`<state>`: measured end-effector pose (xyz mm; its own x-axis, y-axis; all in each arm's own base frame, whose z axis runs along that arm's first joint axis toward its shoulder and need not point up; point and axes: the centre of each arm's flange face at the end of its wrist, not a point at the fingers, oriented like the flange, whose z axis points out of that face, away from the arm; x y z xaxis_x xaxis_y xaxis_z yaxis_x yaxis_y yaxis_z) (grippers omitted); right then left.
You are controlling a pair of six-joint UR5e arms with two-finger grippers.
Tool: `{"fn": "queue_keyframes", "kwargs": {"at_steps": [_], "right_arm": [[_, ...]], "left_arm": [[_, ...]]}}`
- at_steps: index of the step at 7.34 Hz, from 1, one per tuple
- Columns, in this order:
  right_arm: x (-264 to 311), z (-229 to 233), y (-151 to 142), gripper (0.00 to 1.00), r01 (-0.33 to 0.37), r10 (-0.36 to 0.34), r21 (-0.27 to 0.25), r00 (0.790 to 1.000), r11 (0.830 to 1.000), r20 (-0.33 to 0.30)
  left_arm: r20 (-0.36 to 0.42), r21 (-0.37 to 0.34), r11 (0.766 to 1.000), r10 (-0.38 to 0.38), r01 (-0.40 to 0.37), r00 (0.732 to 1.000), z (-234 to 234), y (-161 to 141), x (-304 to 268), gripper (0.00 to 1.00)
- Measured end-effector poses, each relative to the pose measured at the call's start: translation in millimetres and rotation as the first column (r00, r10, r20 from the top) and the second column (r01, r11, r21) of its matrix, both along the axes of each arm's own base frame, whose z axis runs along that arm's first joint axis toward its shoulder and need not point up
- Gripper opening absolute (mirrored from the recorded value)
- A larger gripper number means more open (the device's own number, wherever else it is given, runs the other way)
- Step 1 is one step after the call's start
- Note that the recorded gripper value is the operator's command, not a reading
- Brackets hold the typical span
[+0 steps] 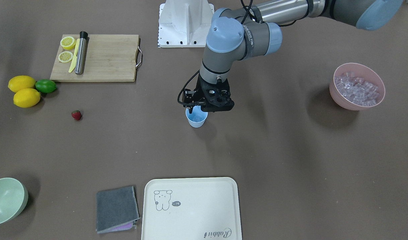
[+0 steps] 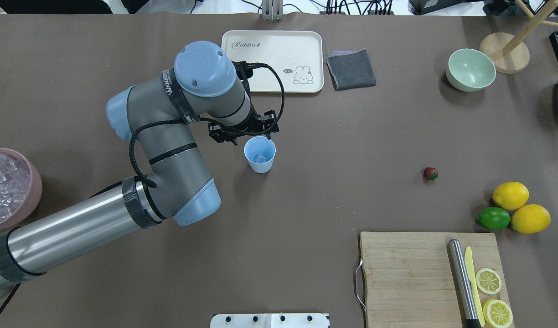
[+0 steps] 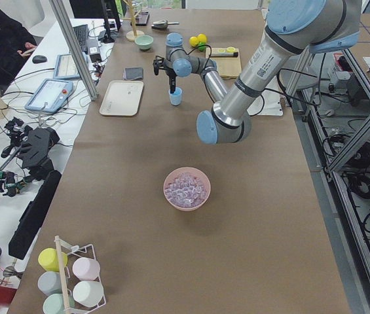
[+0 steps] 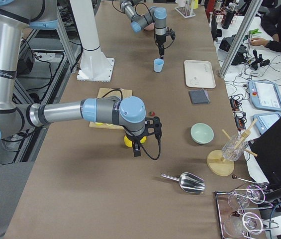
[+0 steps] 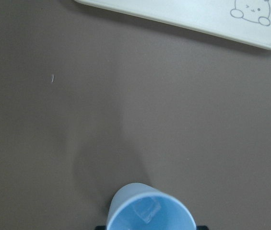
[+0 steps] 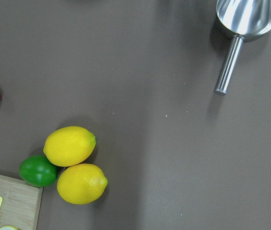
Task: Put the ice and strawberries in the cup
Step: 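Open the left gripper to drop the ice cube into the cup, then move the left gripper back to the pink ice bowl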
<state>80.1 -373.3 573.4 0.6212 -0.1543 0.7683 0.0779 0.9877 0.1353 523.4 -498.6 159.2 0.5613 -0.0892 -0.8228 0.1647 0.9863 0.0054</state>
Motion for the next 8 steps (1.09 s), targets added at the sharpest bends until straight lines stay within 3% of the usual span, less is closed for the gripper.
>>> {"fn": "queue_keyframes", "kwargs": {"at_steps": [2, 4, 5, 8], "right_arm": [[0, -1, 0, 1.0, 0.0, 0.0, 0.002, 1.0, 1.0, 0.0], [0, -3, 0, 1.0, 0.0, 0.0, 0.007, 1.0, 1.0, 0.0], [0, -4, 0, 1.0, -0.001, 0.001, 0.009, 1.0, 1.0, 0.0], [-2, -18, -2, 0.99, 0.006, -0.006, 0.043, 1.0, 0.999, -0.002]], "left_arm": [[0.046, 0.135, 0.989, 0.063, -0.068, 0.997, 35, -2, -44, 0.91], [0.129, 0.276, 0.949, 0.123, -0.155, 0.984, 81, -8, -100, 0.94], [0.184, 0.335, 0.918, 0.155, -0.21, 0.971, 101, -11, -127, 0.96], [0.396, 0.459, 0.779, 0.251, -0.427, 0.883, 156, -19, -221, 0.97]]}}
